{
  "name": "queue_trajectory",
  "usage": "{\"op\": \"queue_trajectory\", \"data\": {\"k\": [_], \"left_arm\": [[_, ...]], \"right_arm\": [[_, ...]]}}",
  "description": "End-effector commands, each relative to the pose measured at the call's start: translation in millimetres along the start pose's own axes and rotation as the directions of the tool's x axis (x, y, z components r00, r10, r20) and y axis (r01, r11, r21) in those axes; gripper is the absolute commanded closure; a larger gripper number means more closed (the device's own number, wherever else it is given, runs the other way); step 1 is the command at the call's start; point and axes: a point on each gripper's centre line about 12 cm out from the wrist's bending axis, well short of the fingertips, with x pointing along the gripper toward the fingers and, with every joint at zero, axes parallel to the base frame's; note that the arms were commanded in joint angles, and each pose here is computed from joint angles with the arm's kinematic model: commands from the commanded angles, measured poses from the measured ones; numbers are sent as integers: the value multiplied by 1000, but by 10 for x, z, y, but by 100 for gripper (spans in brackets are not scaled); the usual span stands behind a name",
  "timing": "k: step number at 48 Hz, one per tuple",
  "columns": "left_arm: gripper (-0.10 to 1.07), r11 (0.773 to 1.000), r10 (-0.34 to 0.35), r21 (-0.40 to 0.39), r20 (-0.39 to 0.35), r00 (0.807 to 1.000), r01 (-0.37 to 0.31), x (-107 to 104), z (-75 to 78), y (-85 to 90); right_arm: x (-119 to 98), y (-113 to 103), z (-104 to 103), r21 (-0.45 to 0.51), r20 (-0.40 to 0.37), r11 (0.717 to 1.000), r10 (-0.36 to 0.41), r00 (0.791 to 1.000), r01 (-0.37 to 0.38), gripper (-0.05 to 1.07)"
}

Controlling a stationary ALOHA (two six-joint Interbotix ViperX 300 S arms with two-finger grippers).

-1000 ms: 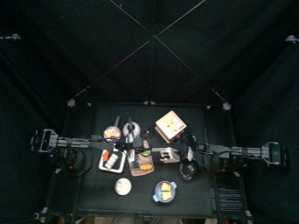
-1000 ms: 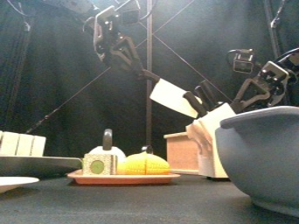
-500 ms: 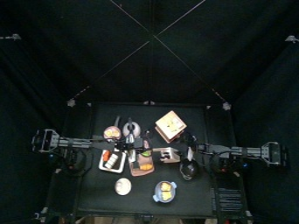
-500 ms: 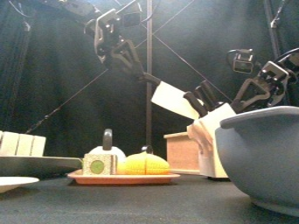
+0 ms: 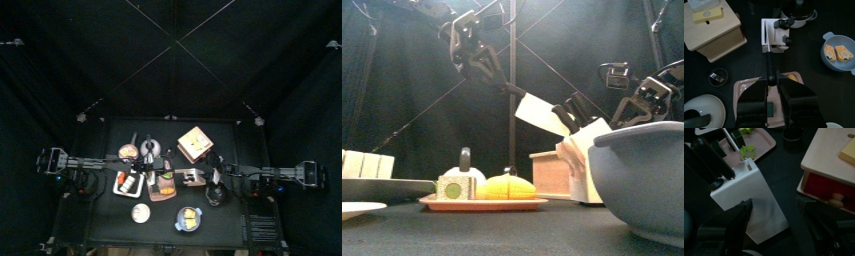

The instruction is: Place cleaver back in holder

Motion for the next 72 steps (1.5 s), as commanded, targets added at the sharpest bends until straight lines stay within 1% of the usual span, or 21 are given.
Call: {"op": "queue_trajectory", "data": {"k": [1,15,26,37,47,54,65,72], "left_arm": [[50,1000,0,-4,54,999,0,-92,160,12],[50,1000,1,-2,52,999,0,-93,151,13],[50,1000,2,-1,35,999,-2,-63,110,13],[50,1000,3,-4,38,999,-2,-58,158,12],[50,1000,9,-11,3,1000,-9,-52,138,23],[50,1000,15,-20,-23,1000,-16,-53,182,32],[50,999,28,-21,-45,999,-29,1,295,54],[50,999,39,-19,-84,996,-41,43,322,67]], "right_arm": [[19,23,103,-1,22,1000,6,1000,-6,3],[34,28,127,-6,24,1000,6,1000,-6,3],[29,12,142,0,30,1000,1,1000,-1,3],[23,-41,158,16,36,1000,-18,999,18,3],[11,-118,190,39,51,998,-45,998,43,3],[10,-148,203,60,56,997,-57,997,53,3],[14,-160,186,74,51,996,-61,997,58,3],[18,-181,199,83,53,994,-70,996,65,3]]}}
